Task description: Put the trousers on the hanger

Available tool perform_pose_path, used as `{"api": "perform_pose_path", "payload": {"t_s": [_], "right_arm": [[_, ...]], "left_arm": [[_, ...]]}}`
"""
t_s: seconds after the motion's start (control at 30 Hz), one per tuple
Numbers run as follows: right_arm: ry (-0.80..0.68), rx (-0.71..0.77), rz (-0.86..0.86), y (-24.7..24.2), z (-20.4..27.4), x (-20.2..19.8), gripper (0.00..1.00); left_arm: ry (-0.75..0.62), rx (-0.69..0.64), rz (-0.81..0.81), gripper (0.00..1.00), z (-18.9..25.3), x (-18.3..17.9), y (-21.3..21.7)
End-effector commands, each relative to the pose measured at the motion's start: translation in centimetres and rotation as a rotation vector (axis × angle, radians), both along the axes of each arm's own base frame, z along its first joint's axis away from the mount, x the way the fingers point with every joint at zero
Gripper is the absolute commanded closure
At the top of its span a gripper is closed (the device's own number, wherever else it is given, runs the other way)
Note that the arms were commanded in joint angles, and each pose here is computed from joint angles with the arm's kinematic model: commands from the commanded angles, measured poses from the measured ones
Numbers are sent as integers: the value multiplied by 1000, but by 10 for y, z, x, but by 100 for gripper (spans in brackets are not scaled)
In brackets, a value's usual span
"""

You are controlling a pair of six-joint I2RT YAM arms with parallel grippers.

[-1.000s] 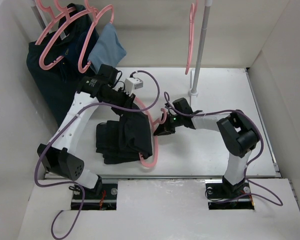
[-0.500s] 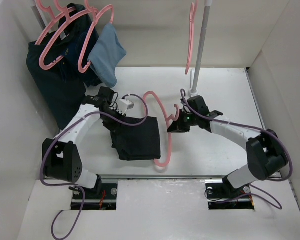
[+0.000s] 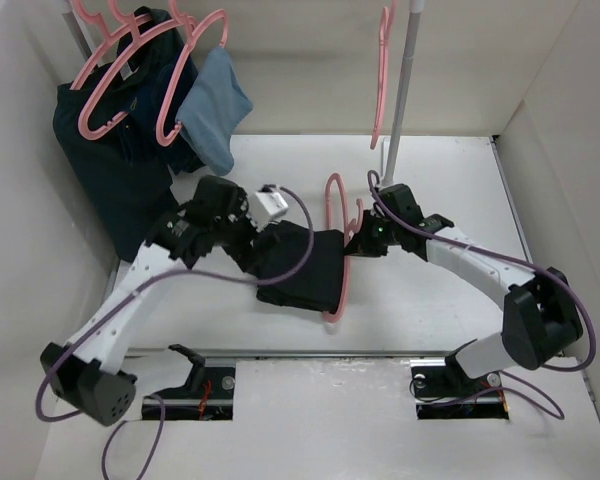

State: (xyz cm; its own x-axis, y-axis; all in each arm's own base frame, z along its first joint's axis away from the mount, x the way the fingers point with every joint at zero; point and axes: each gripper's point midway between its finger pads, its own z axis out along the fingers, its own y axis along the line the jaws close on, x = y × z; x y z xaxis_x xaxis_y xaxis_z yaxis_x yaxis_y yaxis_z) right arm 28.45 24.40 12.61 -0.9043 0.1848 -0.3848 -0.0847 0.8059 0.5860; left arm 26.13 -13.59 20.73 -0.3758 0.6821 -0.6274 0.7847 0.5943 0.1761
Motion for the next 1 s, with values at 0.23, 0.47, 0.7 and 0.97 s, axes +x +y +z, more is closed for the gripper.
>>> {"api": "perform_pose_path", "payload": {"t_s": [0.23,0.47,0.7,0.97], "right_arm": [[-20,20,-6,8,1,7,100],[-23,12,-13,4,-1,4,100],[-18,-6,-72,-19,-10,11,100],[5,-80,-118,-45,-17,22,100]], "left_arm": [[-47,235,5,10,-92,-30,-38],[-87,279,65,47,-98,-11,-42],[-67,203,-46,100,-64,-37,-44],[-63,243,-195,100,-48,-67,-9]]}}
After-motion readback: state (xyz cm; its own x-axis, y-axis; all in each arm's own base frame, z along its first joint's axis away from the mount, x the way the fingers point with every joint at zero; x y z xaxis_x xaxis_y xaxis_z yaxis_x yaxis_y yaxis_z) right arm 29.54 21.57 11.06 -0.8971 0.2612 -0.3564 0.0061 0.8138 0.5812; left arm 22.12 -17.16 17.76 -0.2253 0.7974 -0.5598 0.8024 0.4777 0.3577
